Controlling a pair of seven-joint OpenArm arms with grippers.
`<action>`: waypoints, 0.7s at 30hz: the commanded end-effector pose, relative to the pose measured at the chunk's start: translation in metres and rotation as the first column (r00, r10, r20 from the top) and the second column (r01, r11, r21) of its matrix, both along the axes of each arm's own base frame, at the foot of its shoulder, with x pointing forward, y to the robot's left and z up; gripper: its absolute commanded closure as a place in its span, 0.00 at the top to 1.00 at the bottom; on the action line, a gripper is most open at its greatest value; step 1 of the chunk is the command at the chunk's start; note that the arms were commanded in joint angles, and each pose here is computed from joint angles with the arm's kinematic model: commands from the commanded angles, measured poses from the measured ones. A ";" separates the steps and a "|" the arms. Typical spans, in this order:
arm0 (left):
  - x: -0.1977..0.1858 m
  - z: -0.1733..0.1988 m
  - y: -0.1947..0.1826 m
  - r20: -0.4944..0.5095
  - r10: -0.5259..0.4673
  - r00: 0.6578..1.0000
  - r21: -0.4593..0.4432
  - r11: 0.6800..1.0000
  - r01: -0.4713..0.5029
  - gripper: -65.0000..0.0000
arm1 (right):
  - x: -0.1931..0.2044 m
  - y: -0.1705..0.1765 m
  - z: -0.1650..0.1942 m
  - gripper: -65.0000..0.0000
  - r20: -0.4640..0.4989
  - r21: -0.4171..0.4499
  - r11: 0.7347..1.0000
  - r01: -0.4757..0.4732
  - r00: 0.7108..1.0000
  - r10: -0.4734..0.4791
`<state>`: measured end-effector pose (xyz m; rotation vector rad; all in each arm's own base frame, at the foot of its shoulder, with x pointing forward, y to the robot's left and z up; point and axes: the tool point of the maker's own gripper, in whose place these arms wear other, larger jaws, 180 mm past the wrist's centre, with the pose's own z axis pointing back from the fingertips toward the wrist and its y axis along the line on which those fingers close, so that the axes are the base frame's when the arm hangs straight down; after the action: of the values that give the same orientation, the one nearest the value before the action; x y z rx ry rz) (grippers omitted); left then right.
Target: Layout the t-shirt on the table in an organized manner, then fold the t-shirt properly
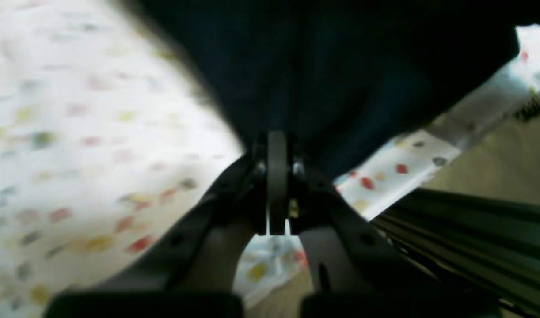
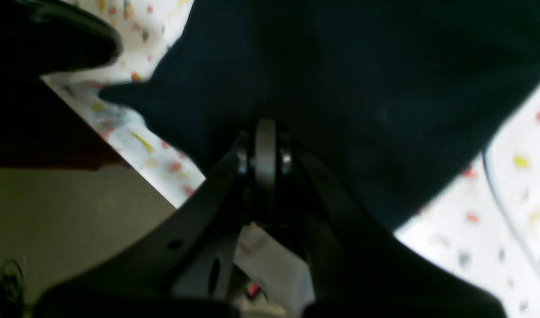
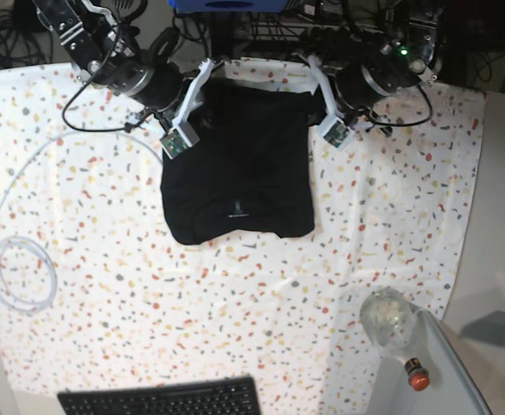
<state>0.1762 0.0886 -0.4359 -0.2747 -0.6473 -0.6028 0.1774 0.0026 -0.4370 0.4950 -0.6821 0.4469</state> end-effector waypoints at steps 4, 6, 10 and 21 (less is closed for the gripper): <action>-0.008 -0.029 -0.001 -0.062 -0.038 0.997 0.057 0.998 0.041 0.00 | 0.002 -0.007 -0.012 0.00 -0.013 -0.017 1.000 0.012 1.000 -0.012; -0.017 -0.043 0.002 -0.103 -0.053 0.993 0.082 0.995 0.062 0.00 | -0.002 -0.013 -0.025 0.00 -0.042 -0.038 0.999 0.017 0.999 -0.019; -0.032 -0.059 0.011 -0.161 -0.051 0.986 0.106 0.992 0.069 0.00 | -0.009 -0.019 -0.037 0.00 -0.076 -0.060 0.998 0.023 0.997 -0.027; 0.017 0.010 0.040 0.074 0.013 0.997 0.145 0.989 -0.024 0.00 | 0.009 -0.019 0.021 0.00 0.064 0.009 0.999 0.051 0.997 -0.051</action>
<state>0.1885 0.1293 -0.4321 -0.1105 -0.6410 -0.6412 0.1831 -0.0090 -0.4200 0.4858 -0.7341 0.4132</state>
